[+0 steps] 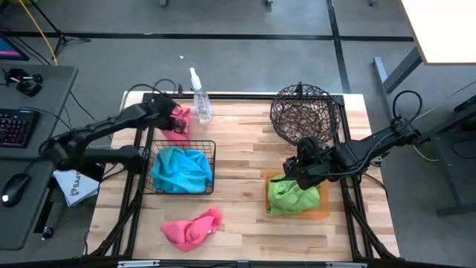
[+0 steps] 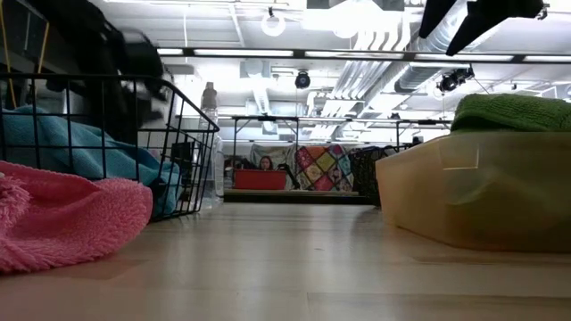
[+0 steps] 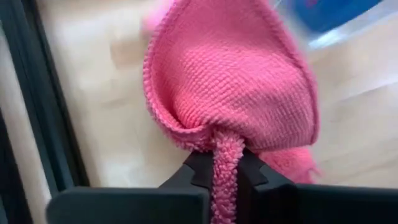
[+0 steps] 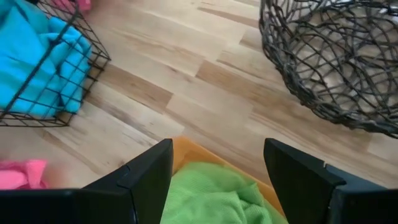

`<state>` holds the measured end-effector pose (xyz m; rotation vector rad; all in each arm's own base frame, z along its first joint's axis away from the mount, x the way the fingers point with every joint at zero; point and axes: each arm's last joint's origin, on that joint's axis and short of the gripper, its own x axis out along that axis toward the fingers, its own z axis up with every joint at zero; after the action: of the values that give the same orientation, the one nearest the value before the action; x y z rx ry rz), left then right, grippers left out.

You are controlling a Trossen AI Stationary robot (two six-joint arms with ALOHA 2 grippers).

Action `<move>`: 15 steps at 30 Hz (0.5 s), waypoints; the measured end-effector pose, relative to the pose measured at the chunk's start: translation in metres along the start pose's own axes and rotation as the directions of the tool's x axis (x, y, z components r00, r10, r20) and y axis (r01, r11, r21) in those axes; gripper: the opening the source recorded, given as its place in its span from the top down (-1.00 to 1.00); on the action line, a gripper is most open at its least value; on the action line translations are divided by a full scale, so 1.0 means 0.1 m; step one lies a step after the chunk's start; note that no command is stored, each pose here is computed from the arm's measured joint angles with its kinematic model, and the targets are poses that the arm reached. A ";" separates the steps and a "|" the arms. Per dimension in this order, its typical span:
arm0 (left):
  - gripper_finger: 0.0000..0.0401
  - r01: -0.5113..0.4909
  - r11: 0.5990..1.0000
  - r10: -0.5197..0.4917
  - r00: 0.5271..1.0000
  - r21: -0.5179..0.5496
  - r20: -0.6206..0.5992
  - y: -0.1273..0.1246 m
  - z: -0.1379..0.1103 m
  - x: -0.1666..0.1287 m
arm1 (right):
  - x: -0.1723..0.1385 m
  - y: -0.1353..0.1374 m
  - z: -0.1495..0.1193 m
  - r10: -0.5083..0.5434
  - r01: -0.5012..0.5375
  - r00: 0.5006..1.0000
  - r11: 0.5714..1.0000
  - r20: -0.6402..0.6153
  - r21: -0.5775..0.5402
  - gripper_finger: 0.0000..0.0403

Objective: Sort microfiber towel by color & place in baskets
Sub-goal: Put the top pink microfiber towel into the right wire basket

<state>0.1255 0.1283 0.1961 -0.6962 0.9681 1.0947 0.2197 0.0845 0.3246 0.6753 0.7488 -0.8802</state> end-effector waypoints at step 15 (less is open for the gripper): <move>1.00 0.456 0.808 -0.584 0.703 0.372 0.407 -0.09 0.10 -1.57 | -0.10 0.53 0.23 0.473 -0.434 0.870 0.869 0.138 -0.238 -0.23</move>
<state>0.1136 0.0698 0.3423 -0.4022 0.3854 0.5745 0.2676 0.0957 0.3561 0.5457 0.4642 -0.4176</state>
